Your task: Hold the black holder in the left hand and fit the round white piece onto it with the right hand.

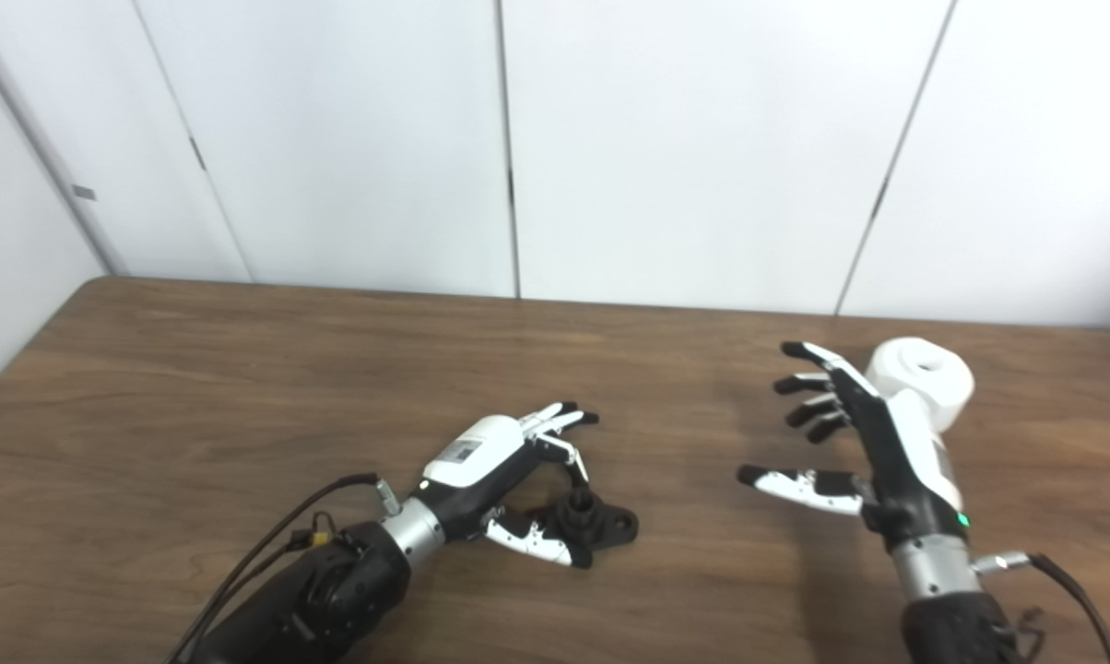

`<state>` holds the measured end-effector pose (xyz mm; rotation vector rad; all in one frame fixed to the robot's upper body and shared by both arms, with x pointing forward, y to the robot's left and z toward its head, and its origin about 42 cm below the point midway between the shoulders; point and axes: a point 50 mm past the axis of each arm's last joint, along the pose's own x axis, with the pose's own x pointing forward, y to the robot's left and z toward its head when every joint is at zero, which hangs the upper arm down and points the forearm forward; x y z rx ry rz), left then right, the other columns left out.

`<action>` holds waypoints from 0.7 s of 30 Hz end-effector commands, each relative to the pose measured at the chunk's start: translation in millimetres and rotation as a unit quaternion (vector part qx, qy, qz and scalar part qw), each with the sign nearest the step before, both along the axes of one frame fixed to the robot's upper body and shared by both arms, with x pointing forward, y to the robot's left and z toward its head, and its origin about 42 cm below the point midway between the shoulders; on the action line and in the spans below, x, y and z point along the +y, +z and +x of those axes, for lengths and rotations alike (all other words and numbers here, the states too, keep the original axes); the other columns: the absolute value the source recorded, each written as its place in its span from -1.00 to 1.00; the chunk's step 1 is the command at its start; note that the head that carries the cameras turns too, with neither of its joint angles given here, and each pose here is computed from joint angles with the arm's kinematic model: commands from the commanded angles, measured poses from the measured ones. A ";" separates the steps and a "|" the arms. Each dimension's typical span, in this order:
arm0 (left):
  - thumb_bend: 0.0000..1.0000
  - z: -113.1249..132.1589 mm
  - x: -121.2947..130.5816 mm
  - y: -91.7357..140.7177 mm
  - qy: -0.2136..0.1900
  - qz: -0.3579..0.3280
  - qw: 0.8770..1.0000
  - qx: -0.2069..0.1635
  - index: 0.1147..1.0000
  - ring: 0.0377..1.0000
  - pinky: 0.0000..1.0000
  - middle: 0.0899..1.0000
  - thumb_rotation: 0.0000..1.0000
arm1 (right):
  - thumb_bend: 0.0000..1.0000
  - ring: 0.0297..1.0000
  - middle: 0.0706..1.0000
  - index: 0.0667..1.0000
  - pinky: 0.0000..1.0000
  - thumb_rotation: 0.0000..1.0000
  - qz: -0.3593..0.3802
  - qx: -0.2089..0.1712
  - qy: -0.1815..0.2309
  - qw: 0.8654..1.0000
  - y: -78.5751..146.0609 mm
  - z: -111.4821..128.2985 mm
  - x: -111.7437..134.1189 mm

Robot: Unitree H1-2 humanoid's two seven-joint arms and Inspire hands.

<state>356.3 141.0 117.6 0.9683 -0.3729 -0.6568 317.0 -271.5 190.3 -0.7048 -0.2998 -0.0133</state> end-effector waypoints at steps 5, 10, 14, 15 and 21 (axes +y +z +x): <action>0.05 -15.3 -6.1 -41.2 -0.051 0.104 0.993 0.036 -0.16 1.00 0.94 0.90 -0.86 | 0.25 0.09 0.32 0.63 -0.09 -0.70 0.000 -0.048 0.004 0.999 27.1 1.7 5.5; 0.05 -9.8 3.6 -47.6 -0.047 0.146 0.988 0.021 -0.16 1.00 0.96 0.89 -0.86 | 0.29 0.12 0.32 0.63 -0.07 -0.65 -0.002 -0.053 0.006 0.999 30.0 3.6 7.1; 0.05 -7.3 17.1 -47.1 -0.043 0.182 0.982 0.003 -0.16 1.00 0.91 0.87 -0.86 | 0.37 0.12 0.32 0.61 -0.06 -0.67 -0.025 -0.046 0.008 0.999 39.5 8.8 10.8; 0.05 -7.0 20.8 -46.7 -0.042 0.186 0.982 0.000 -0.16 1.00 0.91 0.86 -0.86 | 0.40 0.13 0.34 0.61 -0.04 -0.67 -0.039 -0.042 0.007 0.998 44.4 11.3 12.4; 0.05 -5.0 42.5 -46.6 -0.044 0.194 0.980 0.005 -0.16 0.96 0.89 0.82 -0.87 | 0.52 0.35 0.50 0.68 0.08 -0.50 -0.175 -0.016 -0.032 0.984 72.1 29.9 21.7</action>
